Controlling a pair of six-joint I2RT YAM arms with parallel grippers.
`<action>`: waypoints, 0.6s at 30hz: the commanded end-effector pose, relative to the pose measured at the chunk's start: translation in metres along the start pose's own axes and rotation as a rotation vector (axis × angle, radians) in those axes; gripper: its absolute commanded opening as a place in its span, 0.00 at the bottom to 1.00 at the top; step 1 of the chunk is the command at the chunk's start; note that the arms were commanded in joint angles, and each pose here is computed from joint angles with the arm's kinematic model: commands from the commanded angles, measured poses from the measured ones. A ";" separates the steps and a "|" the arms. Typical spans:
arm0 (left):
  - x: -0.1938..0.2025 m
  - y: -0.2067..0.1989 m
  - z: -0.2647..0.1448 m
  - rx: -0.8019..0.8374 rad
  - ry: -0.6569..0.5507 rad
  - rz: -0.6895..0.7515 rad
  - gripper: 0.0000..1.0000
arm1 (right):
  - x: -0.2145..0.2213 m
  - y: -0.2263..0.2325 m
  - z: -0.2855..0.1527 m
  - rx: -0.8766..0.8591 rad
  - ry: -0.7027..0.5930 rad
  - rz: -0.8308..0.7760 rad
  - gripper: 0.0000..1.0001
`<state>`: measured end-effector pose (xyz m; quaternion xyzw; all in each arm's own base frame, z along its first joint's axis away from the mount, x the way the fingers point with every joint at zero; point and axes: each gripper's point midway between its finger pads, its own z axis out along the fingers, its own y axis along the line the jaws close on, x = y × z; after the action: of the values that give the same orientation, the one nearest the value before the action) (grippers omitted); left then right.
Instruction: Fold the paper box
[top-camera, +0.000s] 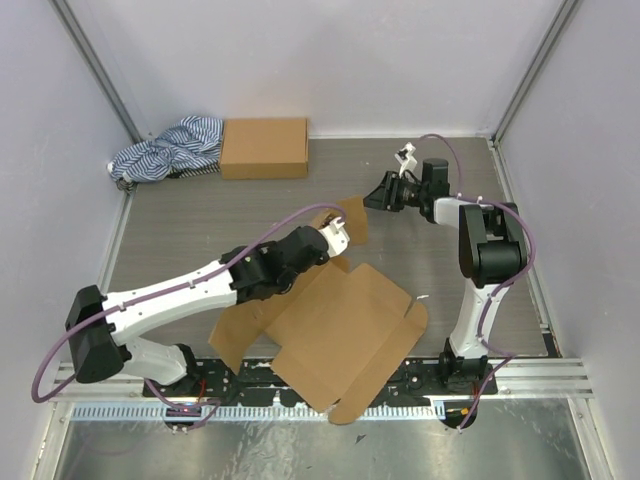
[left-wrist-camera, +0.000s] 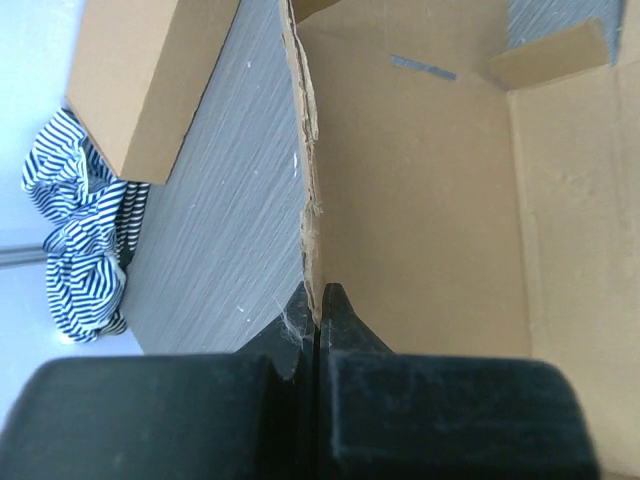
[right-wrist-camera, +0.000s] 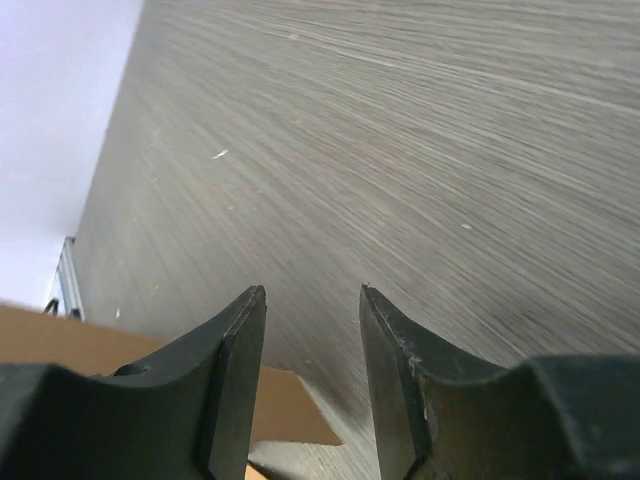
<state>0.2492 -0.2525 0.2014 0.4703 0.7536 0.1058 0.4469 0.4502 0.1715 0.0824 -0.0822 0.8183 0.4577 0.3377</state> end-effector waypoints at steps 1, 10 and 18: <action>0.015 -0.011 0.012 -0.025 0.064 0.070 0.00 | -0.015 0.056 0.002 -0.238 -0.002 -0.186 0.49; 0.013 -0.011 0.015 -0.049 0.073 0.088 0.00 | 0.020 0.079 -0.008 -0.346 0.039 -0.248 0.50; 0.003 0.005 0.002 -0.099 0.035 0.095 0.00 | 0.025 0.090 -0.015 -0.371 0.046 -0.235 0.49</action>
<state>0.2536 -0.2545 0.1846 0.4790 0.7463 0.1581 0.4343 0.3860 0.2137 0.0949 -0.2039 0.7487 0.5522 0.3048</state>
